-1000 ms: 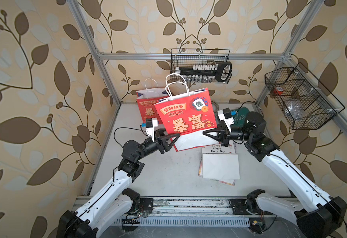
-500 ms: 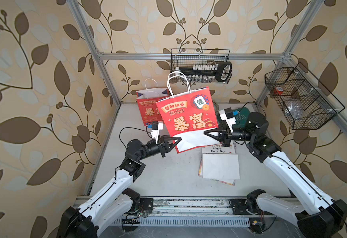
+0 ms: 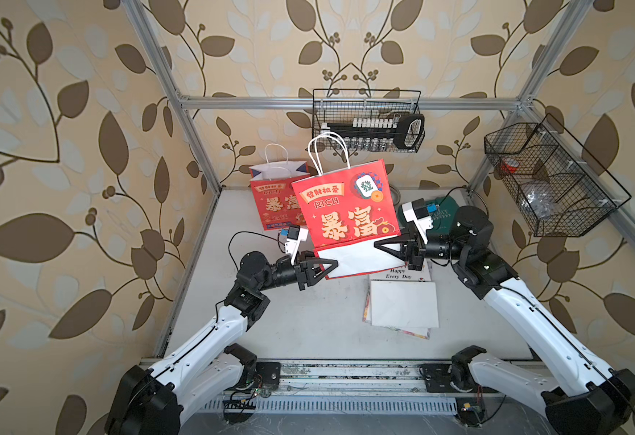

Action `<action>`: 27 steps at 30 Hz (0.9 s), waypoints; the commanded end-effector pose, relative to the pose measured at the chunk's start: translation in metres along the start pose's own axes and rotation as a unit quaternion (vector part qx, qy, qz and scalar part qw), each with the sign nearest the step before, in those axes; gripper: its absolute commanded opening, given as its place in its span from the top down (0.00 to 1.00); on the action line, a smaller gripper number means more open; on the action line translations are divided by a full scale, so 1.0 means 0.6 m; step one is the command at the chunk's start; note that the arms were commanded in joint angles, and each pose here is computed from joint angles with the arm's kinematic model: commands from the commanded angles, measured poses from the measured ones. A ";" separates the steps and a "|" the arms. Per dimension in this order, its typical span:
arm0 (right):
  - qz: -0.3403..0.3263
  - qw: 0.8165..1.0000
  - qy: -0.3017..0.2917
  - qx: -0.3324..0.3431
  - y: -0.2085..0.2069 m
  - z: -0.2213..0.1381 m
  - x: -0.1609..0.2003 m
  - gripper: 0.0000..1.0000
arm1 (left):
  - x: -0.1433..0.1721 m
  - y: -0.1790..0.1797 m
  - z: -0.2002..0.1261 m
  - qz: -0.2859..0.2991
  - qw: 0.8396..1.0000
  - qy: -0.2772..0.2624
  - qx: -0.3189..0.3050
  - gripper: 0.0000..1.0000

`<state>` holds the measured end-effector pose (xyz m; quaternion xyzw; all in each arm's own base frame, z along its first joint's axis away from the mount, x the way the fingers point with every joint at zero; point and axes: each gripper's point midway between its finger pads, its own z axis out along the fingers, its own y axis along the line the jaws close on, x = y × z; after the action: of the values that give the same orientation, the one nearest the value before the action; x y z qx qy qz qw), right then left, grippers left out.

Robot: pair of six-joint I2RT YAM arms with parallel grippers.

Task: Put away the paper bag
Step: Press the paper bag.

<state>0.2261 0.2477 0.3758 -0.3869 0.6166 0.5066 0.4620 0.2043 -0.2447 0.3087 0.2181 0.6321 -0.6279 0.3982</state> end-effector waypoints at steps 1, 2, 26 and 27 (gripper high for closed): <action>-0.002 1.000 -0.001 -0.007 0.008 -0.004 -0.002 1.00 | -0.018 -0.044 -0.001 0.041 0.998 -0.010 0.041 1.00; -0.002 1.000 0.002 -0.006 0.008 -0.005 0.001 1.00 | -0.026 -0.047 -0.002 0.049 0.998 -0.020 0.036 1.00; 0.029 0.998 0.043 -0.035 0.026 -0.054 0.038 1.00 | -0.114 -0.110 -0.007 0.120 0.989 -0.082 0.032 1.00; 0.030 0.998 0.043 -0.039 0.027 -0.054 0.036 1.00 | -0.113 -0.108 -0.006 0.117 0.989 -0.080 0.032 1.00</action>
<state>0.2109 0.2183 0.3546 -0.3896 0.6429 0.5100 0.4182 0.2060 -0.2342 0.3741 0.2223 0.5832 -0.6118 0.4859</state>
